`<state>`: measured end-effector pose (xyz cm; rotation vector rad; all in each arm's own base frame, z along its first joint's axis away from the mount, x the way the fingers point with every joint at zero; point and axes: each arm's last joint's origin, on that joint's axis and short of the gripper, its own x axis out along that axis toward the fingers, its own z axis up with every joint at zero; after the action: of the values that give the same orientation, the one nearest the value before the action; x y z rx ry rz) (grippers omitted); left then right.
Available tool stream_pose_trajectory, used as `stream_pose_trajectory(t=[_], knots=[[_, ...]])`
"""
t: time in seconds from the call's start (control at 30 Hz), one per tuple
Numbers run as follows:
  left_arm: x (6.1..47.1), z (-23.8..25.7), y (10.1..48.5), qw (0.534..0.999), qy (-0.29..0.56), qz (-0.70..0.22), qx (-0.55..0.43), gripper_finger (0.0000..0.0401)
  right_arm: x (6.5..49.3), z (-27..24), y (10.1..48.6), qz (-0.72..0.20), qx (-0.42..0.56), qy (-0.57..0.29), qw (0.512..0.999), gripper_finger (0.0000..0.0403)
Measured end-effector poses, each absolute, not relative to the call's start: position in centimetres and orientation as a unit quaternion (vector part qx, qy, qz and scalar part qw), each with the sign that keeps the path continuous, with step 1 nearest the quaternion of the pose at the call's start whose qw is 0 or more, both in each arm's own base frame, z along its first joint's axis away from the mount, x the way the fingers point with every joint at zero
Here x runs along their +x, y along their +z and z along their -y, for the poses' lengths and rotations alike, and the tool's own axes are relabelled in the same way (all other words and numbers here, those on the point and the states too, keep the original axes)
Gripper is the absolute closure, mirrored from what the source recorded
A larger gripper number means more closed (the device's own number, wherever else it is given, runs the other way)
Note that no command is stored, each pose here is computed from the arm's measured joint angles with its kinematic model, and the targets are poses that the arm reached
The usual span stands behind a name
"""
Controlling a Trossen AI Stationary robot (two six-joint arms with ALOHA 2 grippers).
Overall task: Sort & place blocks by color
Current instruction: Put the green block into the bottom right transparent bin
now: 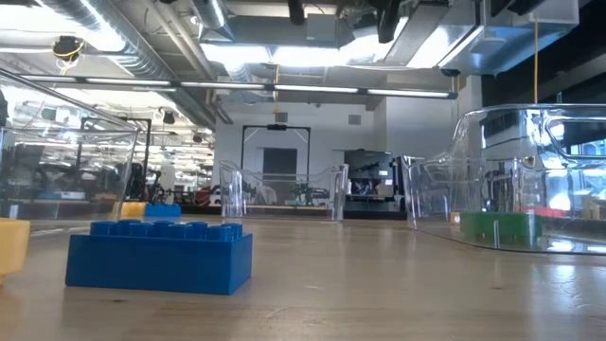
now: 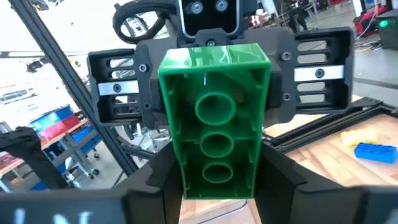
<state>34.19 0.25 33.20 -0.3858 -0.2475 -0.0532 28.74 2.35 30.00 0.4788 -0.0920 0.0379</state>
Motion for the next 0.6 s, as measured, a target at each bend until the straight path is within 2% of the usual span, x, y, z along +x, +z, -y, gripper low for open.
stream_pose_trajectory(t=[0.23, 0.6], knots=[[33.5, -2.0, 33.6, 0.972, -0.059, 0.094, -0.205, 0.0186, 27.3, -2.1, 30.6, 0.01, 0.22, 0.019, 0.975, 0.026], [26.9, -4.0, 36.8, 0.99, -0.001, 0.005, -0.144, 0.0179, 18.7, -1.3, 32.1, -0.128, 0.202, -0.044, 0.97, 0.026]])
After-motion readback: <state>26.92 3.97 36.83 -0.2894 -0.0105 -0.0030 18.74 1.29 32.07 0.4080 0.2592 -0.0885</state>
